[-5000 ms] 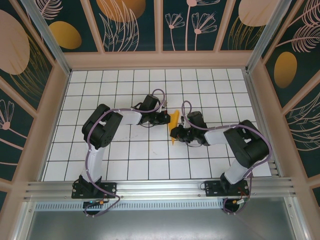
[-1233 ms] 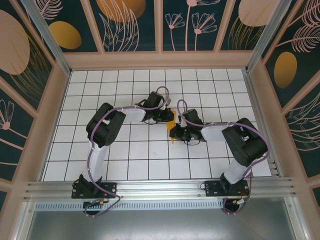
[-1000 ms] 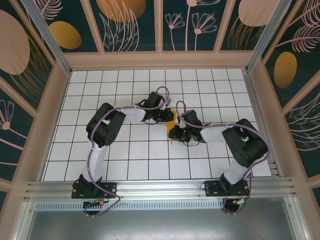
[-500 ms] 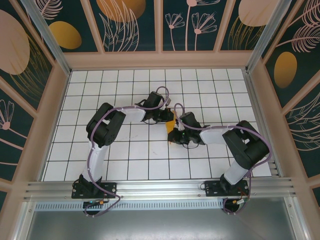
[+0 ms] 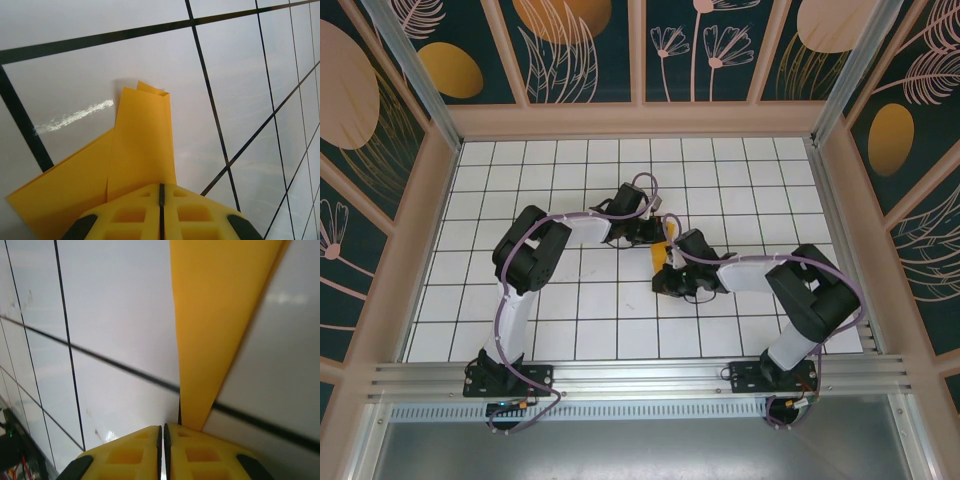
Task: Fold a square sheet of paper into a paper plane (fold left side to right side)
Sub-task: Fold the wing for the fifth time at the center of the table.
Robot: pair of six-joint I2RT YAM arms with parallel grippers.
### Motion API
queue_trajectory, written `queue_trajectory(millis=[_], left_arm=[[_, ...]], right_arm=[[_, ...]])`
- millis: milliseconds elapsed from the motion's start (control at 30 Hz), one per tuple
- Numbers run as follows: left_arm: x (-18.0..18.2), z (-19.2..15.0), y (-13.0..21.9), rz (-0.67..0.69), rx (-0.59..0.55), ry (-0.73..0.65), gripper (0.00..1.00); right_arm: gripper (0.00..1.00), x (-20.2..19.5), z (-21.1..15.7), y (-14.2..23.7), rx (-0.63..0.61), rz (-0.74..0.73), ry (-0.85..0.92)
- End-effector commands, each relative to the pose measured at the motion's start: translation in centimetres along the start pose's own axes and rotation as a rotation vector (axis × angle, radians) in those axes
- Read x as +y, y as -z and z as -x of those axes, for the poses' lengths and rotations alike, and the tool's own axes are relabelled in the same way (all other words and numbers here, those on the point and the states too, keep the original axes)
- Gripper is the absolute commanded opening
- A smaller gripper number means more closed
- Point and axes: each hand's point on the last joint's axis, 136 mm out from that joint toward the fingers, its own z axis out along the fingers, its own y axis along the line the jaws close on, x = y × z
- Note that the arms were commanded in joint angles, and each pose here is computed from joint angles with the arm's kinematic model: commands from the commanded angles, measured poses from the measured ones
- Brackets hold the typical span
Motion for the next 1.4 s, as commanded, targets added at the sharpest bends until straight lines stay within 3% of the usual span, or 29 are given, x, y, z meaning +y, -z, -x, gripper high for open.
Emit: queue_trajectory(millis=[0,267,467,800,1033,1200,1367], left_arm=[[6.8,-2.1,-0.7,0.173,0.036,0.069,0.09],[6.3,-1.9,-0.5,0.162,0.029,0.063,0.09],[6.1,-1.8,-0.3,0.154,0.027,0.061,0.09],[6.0,-1.8,-0.3,0.153,0.027,0.061,0.09],[6.0,-1.7,-0.3,0.155,0.025,0.061,0.09],[6.0,-1.7,-0.2,0.156,0.026,0.058,0.09],[5.7,-1.6,-0.1,0.147,0.024,0.055,0.08]], right_arm=[[0.14,-0.4,-3.0,0.9,0.114,-0.023,-0.025],[0.15,1.2,3.0,5.1,-0.125,0.027,-0.007],[0.16,0.8,5.2,4.3,-0.190,-0.014,-0.001],[0.15,1.5,5.4,0.9,-0.144,-0.015,0.036],[0.15,-0.9,2.7,-0.5,-0.059,-0.100,0.008],[0.15,-2.0,0.0,-0.8,0.018,-0.128,-0.004],[0.15,0.4,-0.5,1.2,0.017,-0.026,0.033]])
